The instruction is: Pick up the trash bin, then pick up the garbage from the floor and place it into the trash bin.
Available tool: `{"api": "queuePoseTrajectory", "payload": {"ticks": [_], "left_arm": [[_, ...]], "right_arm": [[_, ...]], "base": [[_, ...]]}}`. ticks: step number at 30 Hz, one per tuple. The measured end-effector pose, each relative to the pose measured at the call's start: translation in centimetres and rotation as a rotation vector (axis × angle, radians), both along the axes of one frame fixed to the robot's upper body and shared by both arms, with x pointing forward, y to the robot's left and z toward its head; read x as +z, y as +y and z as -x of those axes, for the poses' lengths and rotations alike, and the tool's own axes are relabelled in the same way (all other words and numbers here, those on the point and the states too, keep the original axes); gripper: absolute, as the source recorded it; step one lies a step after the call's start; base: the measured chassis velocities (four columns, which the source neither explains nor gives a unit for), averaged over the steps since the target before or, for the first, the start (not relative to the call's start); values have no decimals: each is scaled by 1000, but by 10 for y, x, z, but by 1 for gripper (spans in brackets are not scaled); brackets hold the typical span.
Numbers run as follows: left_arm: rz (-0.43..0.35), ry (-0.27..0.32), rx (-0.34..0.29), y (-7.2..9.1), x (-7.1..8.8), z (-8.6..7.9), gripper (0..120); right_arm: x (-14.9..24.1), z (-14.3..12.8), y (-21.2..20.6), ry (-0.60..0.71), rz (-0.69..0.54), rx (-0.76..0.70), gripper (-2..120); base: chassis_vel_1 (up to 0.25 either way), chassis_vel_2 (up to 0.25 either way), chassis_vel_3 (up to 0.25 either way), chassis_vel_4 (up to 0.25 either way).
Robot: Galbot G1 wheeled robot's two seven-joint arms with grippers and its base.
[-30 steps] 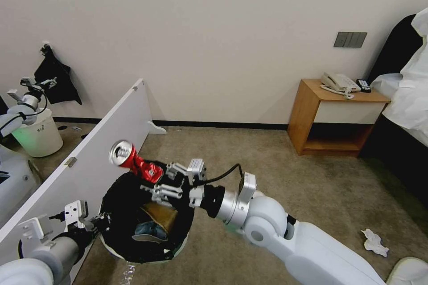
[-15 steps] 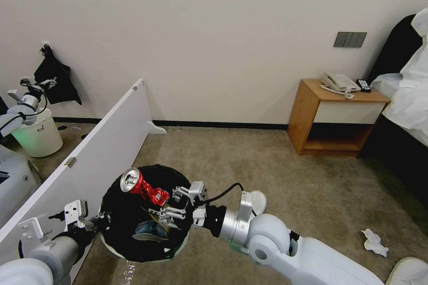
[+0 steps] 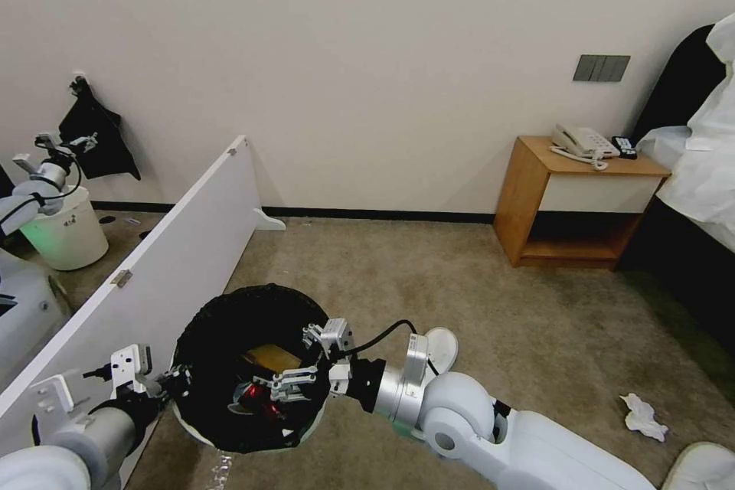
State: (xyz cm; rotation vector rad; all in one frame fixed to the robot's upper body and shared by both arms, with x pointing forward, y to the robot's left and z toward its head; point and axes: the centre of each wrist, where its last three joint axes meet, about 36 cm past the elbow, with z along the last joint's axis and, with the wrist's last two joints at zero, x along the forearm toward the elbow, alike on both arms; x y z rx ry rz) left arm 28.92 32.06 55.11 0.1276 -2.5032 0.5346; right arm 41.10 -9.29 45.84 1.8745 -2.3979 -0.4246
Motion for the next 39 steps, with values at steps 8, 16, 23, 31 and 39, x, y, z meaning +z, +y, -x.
{"api": "queuePoseTrajectory", "payload": {"ticks": [8,16,23,31,39], "left_arm": [[0,1,1,0,0,1,1],[-6,-1,8,1,0,1,1],[-9,12,17,4,-5,0,1],[-5,20,27,10,-9,0,1],[-9,25,52,12,-11,4,1]], "right_arm": [[6,-5,1,-124,-36,-20,100],[33,-24,-26,-260,-142,-182,100],[39,-30,-78,-241,-129,-415,100],[18,-3,-142,-191,-4,-654,100],[-2,36,-170,-162,103,-792,100]], "base": [[0,0,0,0],[0,0,0,0],[0,0,0,0],[0,0,0,0],[0,0,0,0]]}}
